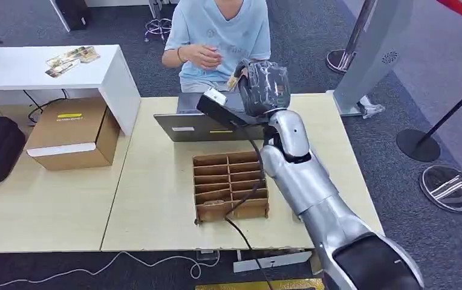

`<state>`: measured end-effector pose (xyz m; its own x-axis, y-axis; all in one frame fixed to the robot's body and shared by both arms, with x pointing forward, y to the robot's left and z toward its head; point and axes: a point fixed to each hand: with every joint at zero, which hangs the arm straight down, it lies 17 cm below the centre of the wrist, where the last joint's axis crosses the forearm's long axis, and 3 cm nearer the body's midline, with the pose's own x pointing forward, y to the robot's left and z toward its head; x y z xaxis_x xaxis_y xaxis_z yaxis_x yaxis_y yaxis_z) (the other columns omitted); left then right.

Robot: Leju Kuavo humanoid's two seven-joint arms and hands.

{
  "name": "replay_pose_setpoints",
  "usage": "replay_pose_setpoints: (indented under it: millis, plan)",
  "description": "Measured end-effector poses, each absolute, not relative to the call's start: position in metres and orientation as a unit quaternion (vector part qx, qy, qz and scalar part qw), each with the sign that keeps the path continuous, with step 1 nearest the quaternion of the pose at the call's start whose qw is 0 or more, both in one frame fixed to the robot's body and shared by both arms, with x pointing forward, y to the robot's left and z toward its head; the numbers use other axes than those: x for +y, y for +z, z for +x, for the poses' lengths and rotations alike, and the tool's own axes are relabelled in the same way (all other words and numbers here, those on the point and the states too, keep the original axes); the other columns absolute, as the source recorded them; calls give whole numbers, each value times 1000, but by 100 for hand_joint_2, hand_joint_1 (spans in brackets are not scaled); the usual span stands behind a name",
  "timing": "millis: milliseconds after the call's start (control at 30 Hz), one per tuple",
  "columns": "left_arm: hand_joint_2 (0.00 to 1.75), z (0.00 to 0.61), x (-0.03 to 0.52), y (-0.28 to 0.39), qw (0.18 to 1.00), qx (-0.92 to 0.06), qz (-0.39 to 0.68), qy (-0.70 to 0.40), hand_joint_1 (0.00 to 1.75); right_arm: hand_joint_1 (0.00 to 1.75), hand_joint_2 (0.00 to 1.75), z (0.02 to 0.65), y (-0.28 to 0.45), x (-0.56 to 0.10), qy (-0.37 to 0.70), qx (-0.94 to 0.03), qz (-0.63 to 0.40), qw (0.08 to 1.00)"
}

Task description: Pass the card to the sensor for recognition and then transmit it.

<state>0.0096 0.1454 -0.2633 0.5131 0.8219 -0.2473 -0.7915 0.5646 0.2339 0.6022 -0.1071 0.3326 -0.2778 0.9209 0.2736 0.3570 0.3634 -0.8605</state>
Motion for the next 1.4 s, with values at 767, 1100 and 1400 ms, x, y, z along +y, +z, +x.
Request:
replay_pose_setpoints:
  millis: [767, 1100, 1400]
  plan:
    - [0, 7, 148, -263, 864, 173, 54, 471, 0, 171, 175, 632, 304, -108, 397, -663, -462, 435]
    - [0, 6, 148, -262, 863, 175, 58, 471, 0, 0, 175, 632, 290, -111, 397, -664, -447, 449]
    - [0, 9, 146, -263, 861, 171, 48, 476, 0, 0, 175, 631, 288, -113, 382, -672, -444, 452]
